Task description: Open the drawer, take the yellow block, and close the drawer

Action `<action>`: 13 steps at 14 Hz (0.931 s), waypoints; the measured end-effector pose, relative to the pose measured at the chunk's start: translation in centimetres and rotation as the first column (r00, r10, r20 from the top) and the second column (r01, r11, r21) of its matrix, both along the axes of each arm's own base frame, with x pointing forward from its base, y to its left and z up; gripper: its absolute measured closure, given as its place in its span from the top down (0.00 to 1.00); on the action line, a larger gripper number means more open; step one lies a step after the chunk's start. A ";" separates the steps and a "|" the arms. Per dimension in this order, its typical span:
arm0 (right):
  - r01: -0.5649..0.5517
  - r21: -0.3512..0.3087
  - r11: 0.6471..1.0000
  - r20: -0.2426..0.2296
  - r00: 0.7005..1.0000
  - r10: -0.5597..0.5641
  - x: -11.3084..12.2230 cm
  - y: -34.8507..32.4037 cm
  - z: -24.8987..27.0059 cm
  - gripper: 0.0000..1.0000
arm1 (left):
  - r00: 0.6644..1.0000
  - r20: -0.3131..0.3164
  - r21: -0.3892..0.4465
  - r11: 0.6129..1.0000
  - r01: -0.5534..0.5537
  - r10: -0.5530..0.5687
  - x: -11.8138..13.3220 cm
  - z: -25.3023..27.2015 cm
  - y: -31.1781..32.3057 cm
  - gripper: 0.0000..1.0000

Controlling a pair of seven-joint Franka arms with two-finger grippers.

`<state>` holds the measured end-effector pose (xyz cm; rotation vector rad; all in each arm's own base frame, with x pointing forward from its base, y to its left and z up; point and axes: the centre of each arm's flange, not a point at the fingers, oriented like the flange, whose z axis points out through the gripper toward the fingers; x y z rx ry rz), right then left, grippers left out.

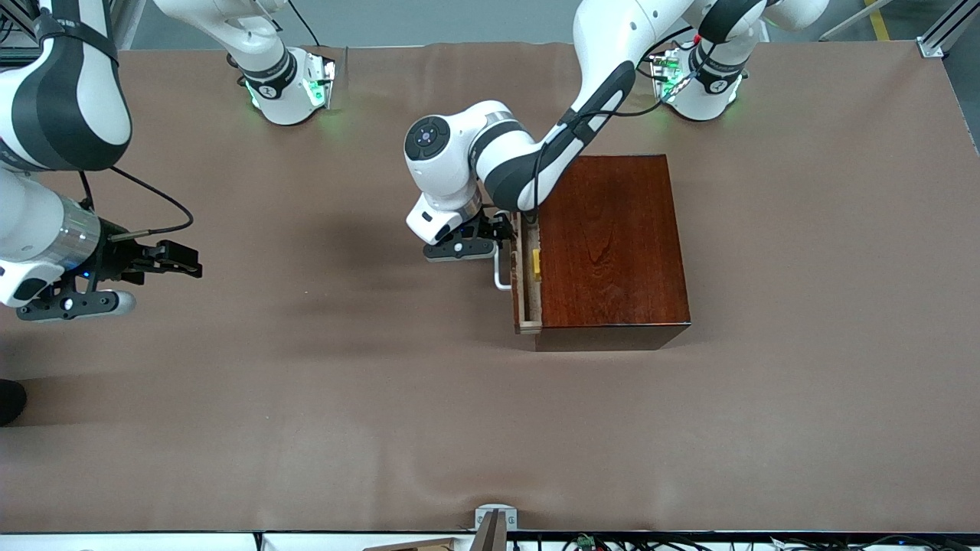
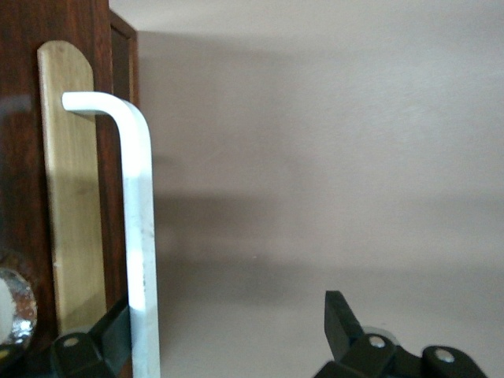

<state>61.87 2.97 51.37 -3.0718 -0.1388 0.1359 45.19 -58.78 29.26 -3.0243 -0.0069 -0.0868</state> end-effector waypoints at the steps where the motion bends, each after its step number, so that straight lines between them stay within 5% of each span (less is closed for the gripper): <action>1: 0.001 0.010 1.000 -0.007 1.000 -0.001 0.0 0.2 -0.2 1.00 | 1.000 0.005 -0.020 1.000 0.001 -0.001 0.0 0.2 -0.3 1.00; 6: 0.041 0.163 0.986 -0.044 0.998 -0.034 -0.3 1.5 -1.1 1.00 | 1.000 0.012 -0.065 0.998 -0.002 0.003 0.0 0.3 -0.8 1.00; 13: -0.010 0.190 0.982 -0.042 0.999 0.018 -0.6 5.3 -1.2 1.00 | 1.000 0.022 -0.157 0.988 -0.012 0.016 0.2 0.8 -1.7 1.00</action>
